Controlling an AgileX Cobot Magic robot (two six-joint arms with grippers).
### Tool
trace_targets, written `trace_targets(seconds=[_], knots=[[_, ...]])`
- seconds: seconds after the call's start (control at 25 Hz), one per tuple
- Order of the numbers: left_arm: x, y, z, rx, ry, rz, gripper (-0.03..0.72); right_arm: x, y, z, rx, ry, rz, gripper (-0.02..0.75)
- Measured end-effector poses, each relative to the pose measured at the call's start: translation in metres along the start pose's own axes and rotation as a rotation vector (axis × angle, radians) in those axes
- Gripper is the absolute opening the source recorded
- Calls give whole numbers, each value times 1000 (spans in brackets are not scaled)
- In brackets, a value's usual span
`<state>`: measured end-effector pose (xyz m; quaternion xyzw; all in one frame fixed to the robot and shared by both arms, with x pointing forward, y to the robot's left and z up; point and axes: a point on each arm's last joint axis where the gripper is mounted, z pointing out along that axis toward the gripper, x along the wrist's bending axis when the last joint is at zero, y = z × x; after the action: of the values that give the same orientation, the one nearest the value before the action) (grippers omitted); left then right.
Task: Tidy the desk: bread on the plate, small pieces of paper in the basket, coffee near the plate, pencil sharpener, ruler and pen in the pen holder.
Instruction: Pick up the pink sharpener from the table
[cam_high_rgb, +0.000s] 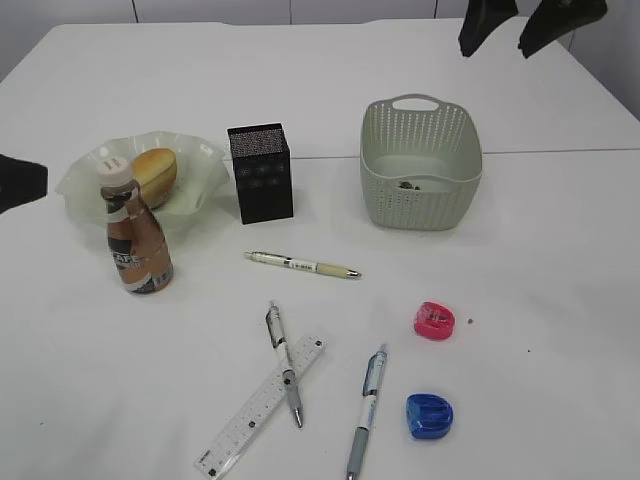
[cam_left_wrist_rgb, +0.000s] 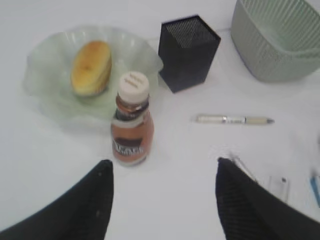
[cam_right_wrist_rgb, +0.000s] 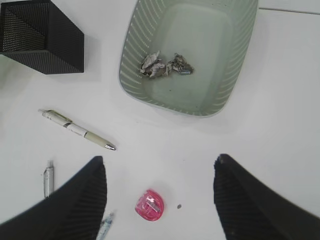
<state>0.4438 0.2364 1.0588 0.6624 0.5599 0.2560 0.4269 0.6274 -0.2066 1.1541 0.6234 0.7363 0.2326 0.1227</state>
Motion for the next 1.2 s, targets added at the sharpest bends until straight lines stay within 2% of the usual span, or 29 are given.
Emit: trace_targets(seconds=[0.24,0.44,0.56,0.68,0.8,1.0,1.2], knots=[[-5,18,-22,243,8,23,470,4,0,0,5,49,33,492],[5,26,-26,452,168,0,470,5,-6,8,40,66,45,492],[11,26,-27,585,261,7,470,5,-21,25,120,76,60,492],[13,23,-25,690,301,3,470,10,-43,43,220,76,53,492],[14,20,-20,743,317,4,470,26,-59,56,288,86,17,491],[15,19,-19,758,320,2,470,58,-74,67,341,93,-75,491],[14,19,-19,762,315,-4,470,64,-79,87,381,66,-211,491]])
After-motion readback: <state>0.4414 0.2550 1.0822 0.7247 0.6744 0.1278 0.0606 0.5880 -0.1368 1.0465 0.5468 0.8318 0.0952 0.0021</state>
